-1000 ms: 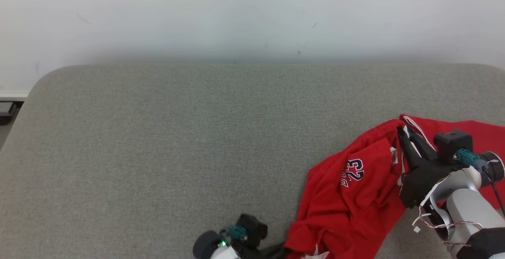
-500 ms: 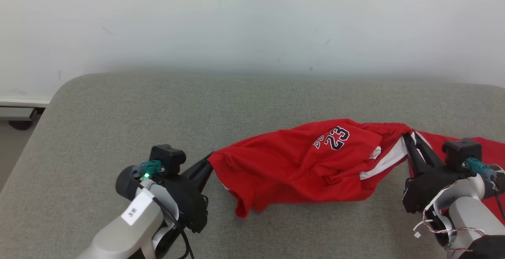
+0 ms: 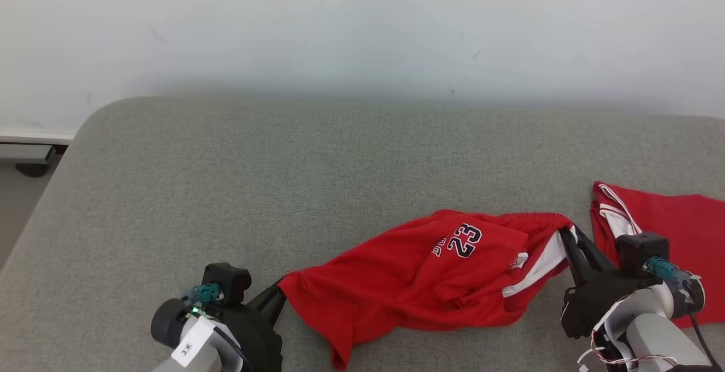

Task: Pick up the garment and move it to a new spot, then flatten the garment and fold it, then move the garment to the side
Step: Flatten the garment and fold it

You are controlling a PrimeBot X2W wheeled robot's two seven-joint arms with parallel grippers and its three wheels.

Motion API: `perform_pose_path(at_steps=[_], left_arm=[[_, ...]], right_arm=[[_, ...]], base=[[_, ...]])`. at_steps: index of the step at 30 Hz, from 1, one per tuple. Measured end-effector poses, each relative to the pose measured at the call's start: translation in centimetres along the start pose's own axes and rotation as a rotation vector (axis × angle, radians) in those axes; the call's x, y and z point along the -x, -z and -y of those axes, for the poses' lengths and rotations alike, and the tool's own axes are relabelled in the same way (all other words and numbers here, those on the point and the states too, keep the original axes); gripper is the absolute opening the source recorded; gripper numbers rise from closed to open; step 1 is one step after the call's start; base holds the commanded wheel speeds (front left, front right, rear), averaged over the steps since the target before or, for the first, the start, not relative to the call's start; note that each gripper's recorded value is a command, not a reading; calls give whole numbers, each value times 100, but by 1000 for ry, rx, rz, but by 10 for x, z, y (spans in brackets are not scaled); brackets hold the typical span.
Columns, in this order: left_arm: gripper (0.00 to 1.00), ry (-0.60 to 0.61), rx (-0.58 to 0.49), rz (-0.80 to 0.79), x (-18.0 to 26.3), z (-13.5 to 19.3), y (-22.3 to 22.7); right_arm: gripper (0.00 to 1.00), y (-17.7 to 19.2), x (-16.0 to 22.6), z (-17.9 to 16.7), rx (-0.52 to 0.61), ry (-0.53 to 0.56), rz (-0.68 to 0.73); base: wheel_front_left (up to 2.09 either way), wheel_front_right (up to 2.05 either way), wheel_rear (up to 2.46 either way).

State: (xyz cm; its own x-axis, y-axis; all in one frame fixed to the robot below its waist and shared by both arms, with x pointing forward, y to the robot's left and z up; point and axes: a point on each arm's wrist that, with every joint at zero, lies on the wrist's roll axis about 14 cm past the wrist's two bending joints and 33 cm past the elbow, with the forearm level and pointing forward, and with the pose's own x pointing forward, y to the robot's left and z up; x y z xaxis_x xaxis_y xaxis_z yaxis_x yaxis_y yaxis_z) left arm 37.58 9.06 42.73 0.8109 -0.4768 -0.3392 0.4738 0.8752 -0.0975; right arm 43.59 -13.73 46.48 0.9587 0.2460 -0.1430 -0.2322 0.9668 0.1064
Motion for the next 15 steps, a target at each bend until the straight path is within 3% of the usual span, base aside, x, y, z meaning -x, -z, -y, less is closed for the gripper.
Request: perform_pose_path(at_steps=[7,9,10,15], left_arm=[[0,16,21,-5,-7,7,3],[62,8,24,-6,-7,5,3],[100,1,24,-8,-7,2,4],[100,-39,28,-12,-4,-12,4]], right_arm=[[0,3,-3,2,-4,2,-7],[0,3,-3,1,-5,-1,-10],[0,4,-3,1,-5,-2,-11],[0,6,-4,0,-7,-6,-17]], base=[[0,0,0],[0,0,0],[0,0,0],[0,0,0]])
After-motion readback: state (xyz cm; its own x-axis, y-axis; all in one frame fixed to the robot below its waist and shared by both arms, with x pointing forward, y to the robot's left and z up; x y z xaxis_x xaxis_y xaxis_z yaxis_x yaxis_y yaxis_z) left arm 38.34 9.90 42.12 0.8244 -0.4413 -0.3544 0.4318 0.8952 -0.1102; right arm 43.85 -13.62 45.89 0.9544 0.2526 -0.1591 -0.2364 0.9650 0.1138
